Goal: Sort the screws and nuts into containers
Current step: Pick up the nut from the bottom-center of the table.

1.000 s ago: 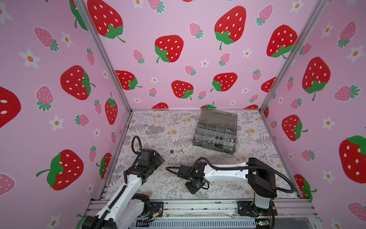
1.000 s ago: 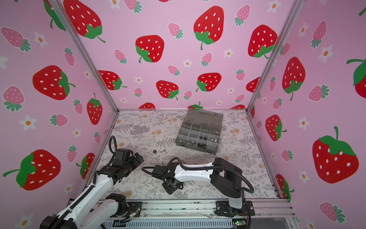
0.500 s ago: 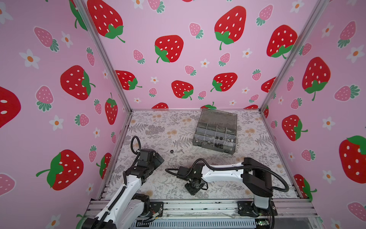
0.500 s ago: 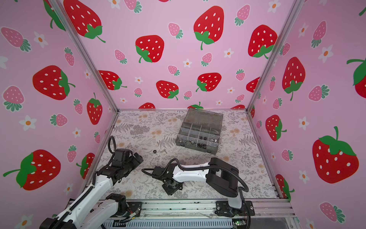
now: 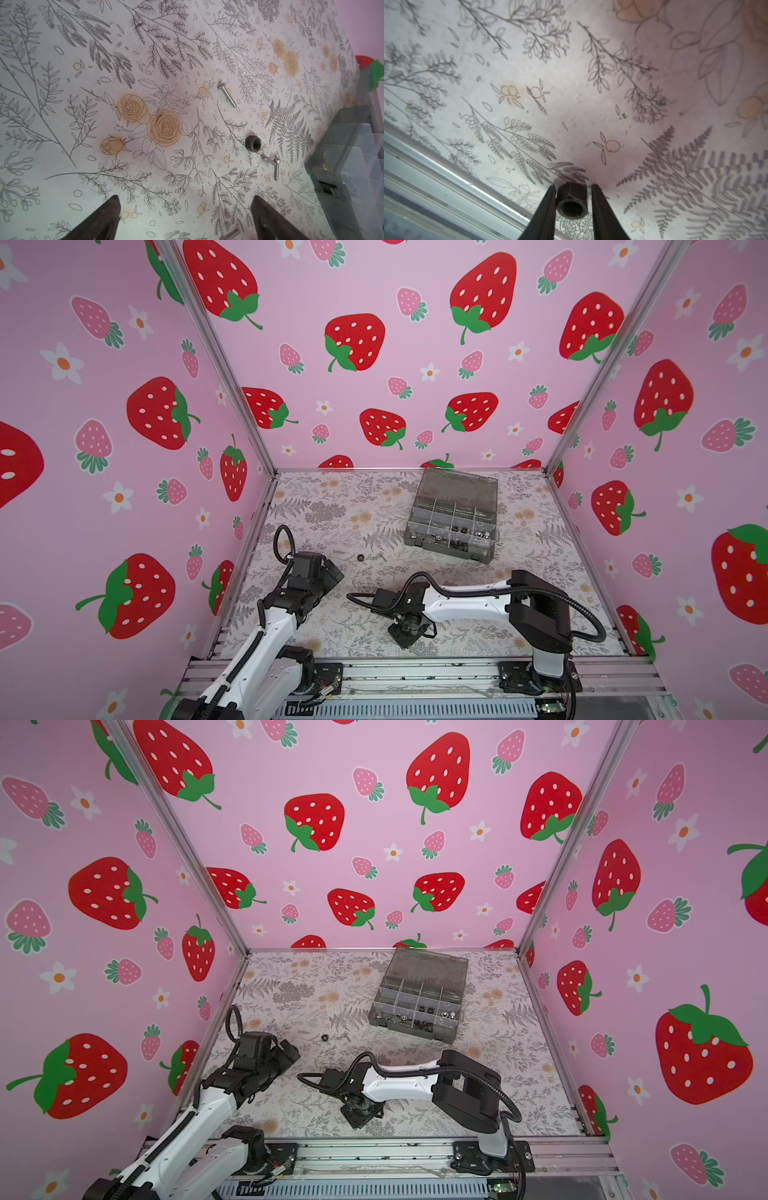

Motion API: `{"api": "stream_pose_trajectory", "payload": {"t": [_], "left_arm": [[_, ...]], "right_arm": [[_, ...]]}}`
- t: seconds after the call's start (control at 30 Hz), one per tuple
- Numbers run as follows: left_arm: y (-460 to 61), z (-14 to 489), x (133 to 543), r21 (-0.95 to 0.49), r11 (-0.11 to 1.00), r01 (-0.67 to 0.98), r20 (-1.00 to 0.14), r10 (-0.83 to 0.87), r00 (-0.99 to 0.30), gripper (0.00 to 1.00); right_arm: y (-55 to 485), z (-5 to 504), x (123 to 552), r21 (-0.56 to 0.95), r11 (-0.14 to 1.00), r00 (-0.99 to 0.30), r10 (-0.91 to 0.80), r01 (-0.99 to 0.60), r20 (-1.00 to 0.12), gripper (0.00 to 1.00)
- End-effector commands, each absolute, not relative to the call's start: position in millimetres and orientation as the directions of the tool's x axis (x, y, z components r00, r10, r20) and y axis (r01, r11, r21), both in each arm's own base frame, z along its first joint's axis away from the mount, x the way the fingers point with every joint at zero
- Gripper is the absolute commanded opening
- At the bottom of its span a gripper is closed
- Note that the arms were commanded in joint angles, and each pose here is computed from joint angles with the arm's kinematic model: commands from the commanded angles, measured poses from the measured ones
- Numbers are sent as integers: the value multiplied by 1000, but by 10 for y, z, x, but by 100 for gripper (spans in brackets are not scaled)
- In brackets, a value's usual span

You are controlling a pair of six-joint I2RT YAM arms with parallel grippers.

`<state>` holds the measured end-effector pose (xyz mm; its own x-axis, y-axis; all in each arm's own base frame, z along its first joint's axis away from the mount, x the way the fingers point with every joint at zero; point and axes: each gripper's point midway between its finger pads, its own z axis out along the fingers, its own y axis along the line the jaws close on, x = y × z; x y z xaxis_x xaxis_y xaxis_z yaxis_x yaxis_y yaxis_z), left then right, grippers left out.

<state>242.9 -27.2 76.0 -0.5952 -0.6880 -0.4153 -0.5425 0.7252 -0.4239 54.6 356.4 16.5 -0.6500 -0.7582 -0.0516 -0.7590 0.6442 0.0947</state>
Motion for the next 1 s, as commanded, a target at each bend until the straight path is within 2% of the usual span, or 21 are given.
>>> {"api": "stream_pose_trajectory", "payload": {"t": [0.0,0.3,0.5,0.7,0.97], "left_arm": [[-241,821,2455,-421,717,-555,-419,-697,-582,99],[-248,871,2486,-420,727,-544,-426,-687,-589,99],[-268,877,2523,-435,727,-530,-429,-686,-588,99],[-294,881,2573,-438,736,-517,-431,-676,-597,99],[-327,943,2643,-452,743,-493,-441,-667,-600,99]], "right_arm": [[3245,-46,491,19,647,-645,-762,-762,61,28],[3309,70,675,-58,636,-637,-771,-770,-4,9],[3330,227,972,-95,685,-680,-728,-722,-88,1],[3237,509,1536,-143,771,-742,-636,-620,-213,0],[2857,1014,2425,-150,897,-803,-440,-416,-401,0]]}}
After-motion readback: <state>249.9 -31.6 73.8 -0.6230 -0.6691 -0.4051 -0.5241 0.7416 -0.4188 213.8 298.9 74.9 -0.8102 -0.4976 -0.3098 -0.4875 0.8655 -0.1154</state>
